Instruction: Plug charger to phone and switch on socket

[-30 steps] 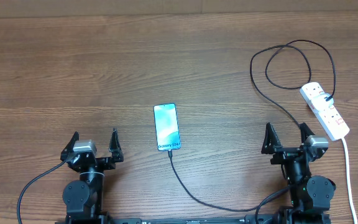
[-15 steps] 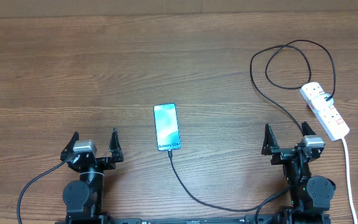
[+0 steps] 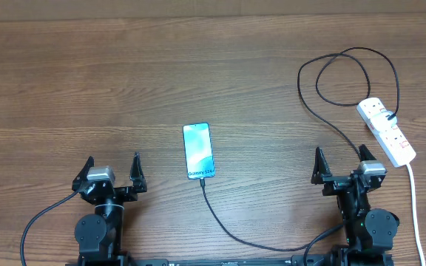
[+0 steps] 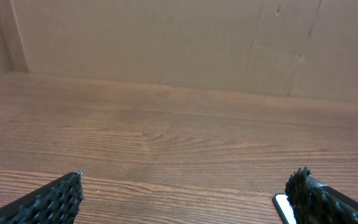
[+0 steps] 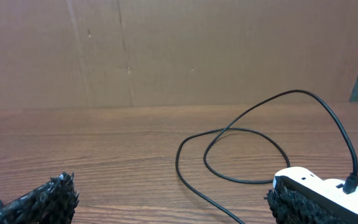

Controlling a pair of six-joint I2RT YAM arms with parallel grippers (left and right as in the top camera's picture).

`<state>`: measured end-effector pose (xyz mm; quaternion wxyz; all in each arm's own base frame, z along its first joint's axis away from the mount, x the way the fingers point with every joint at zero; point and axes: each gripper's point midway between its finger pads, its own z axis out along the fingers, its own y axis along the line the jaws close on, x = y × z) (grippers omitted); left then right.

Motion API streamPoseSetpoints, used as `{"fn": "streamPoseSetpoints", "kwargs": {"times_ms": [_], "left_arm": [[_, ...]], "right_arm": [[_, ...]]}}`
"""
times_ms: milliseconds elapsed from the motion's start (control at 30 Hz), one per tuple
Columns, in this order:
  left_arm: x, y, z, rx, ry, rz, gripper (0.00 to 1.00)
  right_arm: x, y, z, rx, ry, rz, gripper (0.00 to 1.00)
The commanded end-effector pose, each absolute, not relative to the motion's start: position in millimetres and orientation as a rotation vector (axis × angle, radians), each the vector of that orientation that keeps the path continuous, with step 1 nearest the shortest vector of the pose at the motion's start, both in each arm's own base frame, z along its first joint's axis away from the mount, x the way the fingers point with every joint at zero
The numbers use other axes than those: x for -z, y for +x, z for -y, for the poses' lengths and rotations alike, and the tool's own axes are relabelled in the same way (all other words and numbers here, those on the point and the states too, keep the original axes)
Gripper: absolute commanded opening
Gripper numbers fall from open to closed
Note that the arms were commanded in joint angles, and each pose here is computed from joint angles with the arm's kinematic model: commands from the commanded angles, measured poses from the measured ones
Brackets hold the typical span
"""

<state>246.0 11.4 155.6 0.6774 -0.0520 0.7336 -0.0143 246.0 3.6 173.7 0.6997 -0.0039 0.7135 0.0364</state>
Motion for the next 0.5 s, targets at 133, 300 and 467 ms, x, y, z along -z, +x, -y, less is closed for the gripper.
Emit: {"fn": "streamPoseSetpoints", "kwargs": {"times_ms": [133,300,467], "left_arm": [[-155.7,246.1,-6.5,0.029,-0.078,-1.647,0.99],[-155.7,246.1,-5.7,0.031,-0.075,-1.647,1.0],[-155.7,246.1,-5.6,0.031,-0.075,-1.647,1.0]], "right_arm": [[-172.2,246.1,0.1,-0.061,0.003,-1.585,1.0],[-172.1,246.1,0.1,-0.061,0.003,-1.585,1.0],[-172.2,246.1,0.1,-0.061,0.003,-1.585,1.0]]}}
